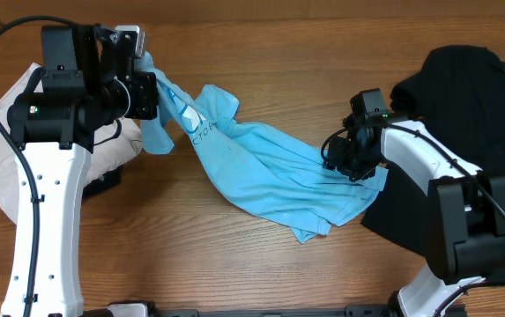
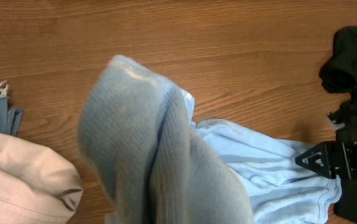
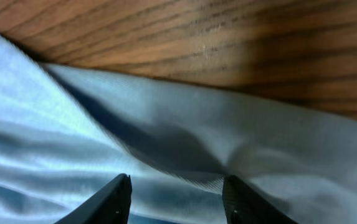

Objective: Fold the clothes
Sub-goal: 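Stretch the T-shirt between both grippers, pulling it apart across the table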

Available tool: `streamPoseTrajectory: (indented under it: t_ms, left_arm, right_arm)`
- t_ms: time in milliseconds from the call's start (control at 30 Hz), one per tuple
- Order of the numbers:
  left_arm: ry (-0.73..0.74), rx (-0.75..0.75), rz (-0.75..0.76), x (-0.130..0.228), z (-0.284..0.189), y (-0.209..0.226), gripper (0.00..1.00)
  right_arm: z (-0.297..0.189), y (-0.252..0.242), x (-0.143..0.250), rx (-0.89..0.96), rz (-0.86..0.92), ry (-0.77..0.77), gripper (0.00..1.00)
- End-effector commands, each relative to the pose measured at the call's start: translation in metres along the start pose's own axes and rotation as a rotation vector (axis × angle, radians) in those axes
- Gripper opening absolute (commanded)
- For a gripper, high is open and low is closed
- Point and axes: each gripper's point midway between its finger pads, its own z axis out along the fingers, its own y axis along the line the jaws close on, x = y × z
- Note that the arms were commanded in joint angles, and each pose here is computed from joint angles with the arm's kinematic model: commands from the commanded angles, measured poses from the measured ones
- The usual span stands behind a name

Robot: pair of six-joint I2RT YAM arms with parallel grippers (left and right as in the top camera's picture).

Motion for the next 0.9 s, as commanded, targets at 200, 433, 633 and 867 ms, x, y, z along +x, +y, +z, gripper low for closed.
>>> streamPoseTrajectory:
  t_ms: [200,433,633,867]
  left_arm:
    - [-0.045,0.0,-0.005,-0.01,-0.013,-0.003,0.07]
    - [-0.046,0.0,-0.005,-0.01,-0.013,-0.003,0.06]
    - [-0.047,-0.001,-0.004,-0.011,-0.013,-0.003,0.05]
    - [-0.072,0.0,-0.015,-0.017,-0.014,-0.003,0.04]
  right_arm:
    - [0.002,-0.002,-0.007,0.006,-0.083,-0.045,0.15]
    - [-0.019,0.004,-0.029,0.03,-0.123,-0.117,0.04]
    - [-0.048,0.016,-0.069,0.05,-0.159,-0.253,0.04]
    - [-0.093,0.037,-0.153,0.01,-0.256,-0.627,0.04]
